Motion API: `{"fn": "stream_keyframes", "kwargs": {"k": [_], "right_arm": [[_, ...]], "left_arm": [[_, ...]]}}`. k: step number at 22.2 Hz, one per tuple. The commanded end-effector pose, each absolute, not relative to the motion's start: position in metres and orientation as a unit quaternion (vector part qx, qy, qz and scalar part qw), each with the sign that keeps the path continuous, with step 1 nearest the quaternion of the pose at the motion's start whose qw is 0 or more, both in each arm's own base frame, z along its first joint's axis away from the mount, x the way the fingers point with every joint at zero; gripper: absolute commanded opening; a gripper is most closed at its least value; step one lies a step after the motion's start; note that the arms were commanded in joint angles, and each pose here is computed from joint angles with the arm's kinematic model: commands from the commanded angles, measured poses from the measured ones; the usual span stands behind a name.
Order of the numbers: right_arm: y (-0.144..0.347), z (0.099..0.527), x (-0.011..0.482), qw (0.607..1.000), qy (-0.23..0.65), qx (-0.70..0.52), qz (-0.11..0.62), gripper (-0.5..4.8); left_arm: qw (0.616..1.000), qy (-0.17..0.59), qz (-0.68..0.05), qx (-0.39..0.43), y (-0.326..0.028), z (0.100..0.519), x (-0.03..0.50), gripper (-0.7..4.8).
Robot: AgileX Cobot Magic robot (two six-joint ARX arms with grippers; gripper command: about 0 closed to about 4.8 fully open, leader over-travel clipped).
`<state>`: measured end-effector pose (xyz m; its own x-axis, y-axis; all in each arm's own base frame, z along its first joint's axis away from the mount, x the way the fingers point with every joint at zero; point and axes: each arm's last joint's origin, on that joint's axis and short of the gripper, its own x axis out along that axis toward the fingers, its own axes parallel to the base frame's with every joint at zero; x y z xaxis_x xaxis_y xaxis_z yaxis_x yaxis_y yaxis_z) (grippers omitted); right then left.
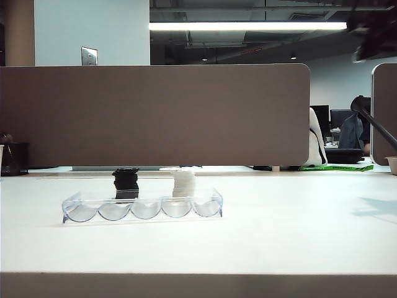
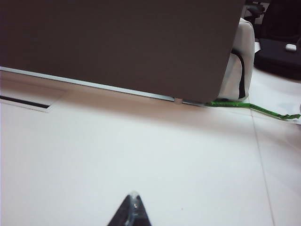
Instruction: Pick up the chip in the box and place it on the pile of chips with the same color.
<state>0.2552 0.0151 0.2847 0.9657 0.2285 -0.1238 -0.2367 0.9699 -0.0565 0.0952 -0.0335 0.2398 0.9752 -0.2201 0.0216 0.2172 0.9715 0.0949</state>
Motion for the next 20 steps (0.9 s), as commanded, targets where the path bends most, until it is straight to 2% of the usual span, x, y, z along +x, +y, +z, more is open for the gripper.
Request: {"fn": "stream_keyframes", "kwargs": {"k": [1,6,11,16,20], "right_arm": [[0.01,0.277,0.229,0.992,0.043,-0.018,0.114,-0.06],[0.01,0.255,0.193,0.991,0.037,0.021,0.129,-0.06],[0.01,0.239,0.158,0.991,-0.022,0.023,0.127,-0.06],[0.006,0.224,0.131,0.996,-0.054,0.024,0.067,-0.06],[0.004,0.211,0.112,0.995,-0.085,0.024,0.053,-0.06]], "left_arm": [[0.994,-0.025,-0.107,0.028,-0.029,0.241,0.084,-0.06],[0.995,-0.043,-0.092,0.01,-0.021,0.24,0.067,-0.06],[0.995,-0.033,-0.095,-0.01,-0.021,0.239,0.067,-0.06],[0.995,-0.03,-0.095,-0.009,-0.021,0.237,0.068,-0.06],[0.995,-0.025,-0.097,-0.008,-0.022,0.233,0.069,-0.06]]}}
